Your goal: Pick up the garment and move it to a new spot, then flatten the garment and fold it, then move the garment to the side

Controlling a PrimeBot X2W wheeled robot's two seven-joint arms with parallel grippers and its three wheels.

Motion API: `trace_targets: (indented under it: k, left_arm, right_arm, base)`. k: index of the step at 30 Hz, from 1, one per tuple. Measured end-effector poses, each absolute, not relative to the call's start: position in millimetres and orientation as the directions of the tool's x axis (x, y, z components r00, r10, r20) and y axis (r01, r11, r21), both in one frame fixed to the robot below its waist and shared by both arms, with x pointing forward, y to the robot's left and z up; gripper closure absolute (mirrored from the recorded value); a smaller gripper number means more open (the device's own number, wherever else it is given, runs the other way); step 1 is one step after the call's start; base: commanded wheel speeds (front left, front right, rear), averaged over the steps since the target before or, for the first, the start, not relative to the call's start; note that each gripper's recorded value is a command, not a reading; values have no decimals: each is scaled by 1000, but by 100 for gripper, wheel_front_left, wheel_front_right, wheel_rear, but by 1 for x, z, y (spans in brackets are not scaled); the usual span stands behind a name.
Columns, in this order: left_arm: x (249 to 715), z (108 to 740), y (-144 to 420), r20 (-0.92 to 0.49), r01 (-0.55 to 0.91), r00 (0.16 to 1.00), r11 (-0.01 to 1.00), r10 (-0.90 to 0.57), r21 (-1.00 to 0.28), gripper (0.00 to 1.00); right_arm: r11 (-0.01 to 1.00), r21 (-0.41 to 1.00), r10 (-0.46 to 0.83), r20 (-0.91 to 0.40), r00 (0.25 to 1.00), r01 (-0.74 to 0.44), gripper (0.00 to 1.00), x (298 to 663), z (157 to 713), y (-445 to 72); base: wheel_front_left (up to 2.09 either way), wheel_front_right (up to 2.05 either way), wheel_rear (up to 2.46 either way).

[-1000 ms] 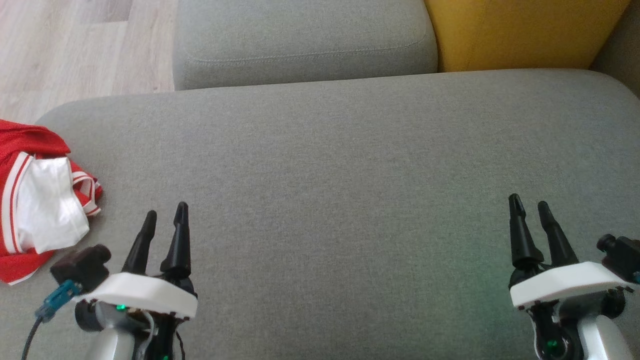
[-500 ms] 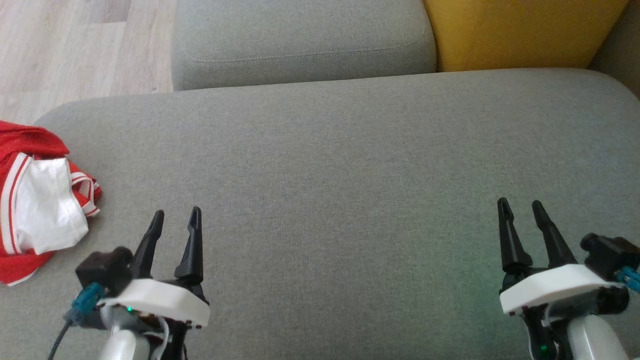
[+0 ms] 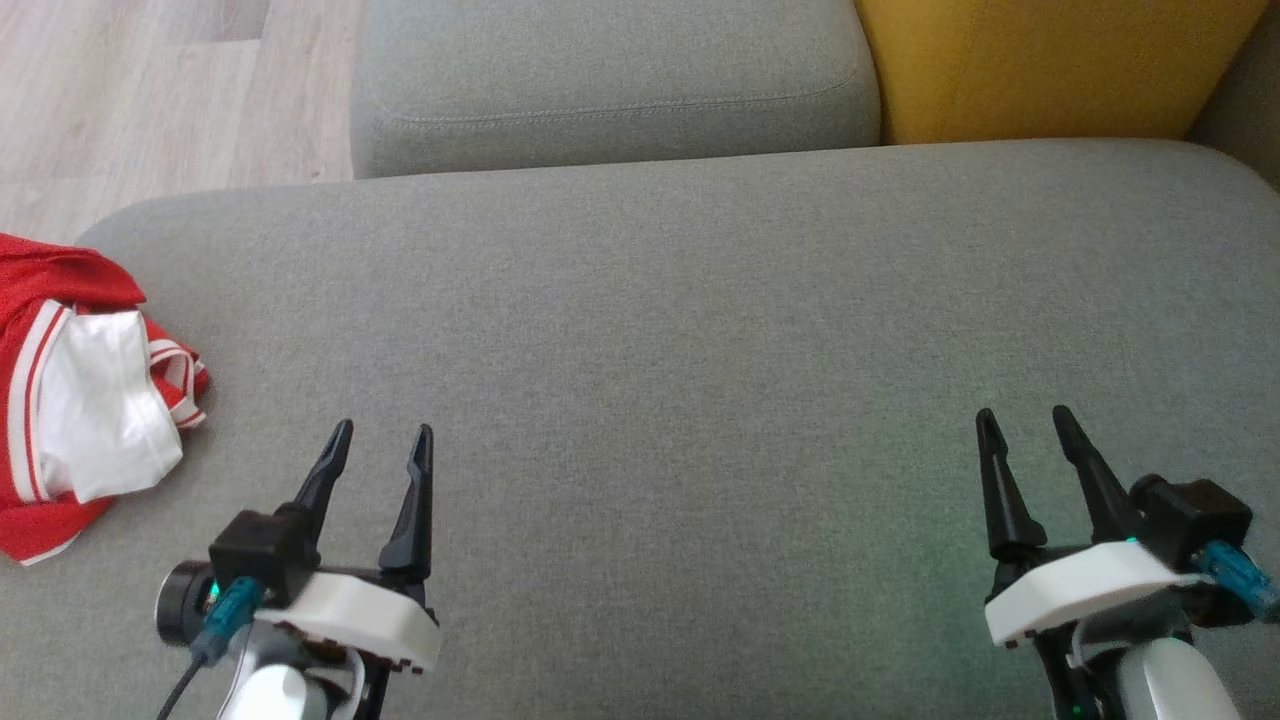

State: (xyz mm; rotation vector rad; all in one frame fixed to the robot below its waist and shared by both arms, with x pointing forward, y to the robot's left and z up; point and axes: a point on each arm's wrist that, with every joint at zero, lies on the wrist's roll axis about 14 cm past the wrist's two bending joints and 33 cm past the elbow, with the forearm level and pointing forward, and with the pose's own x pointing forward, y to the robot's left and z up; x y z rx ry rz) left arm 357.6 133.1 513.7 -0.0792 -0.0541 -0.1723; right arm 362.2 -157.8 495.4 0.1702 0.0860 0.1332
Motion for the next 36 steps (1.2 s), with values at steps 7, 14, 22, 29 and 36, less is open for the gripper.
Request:
trace_targets:
  k: [7,14,22,29,36]
  left_arm:
    - [356,508,137,58,155,987,987,-153,-41,0]
    - [356,506,138,63,148,987,989,-149,12,0]
    - [354,497,140,39,135,990,991,-135,12,0]
    - [352,491,142,22,129,991,992,-130,9,0]
    - [351,488,144,12,124,992,992,-125,9,0]
  right_arm:
    - [981,149,130,-50,990,-122,0,364,501,-158]
    - [985,119,127,-42,991,-121,0,365,502,-158]
    - [986,113,125,-43,991,-120,0,365,502,-158]
    - [986,114,123,-46,991,-117,0,366,501,-159]
    - [986,115,126,-49,991,-120,0,367,499,-157]
  base:
    - [0,0,0]
    - [0,0,0]
    - [0,0,0]
    - [0,0,0]
    - [0,0,0]
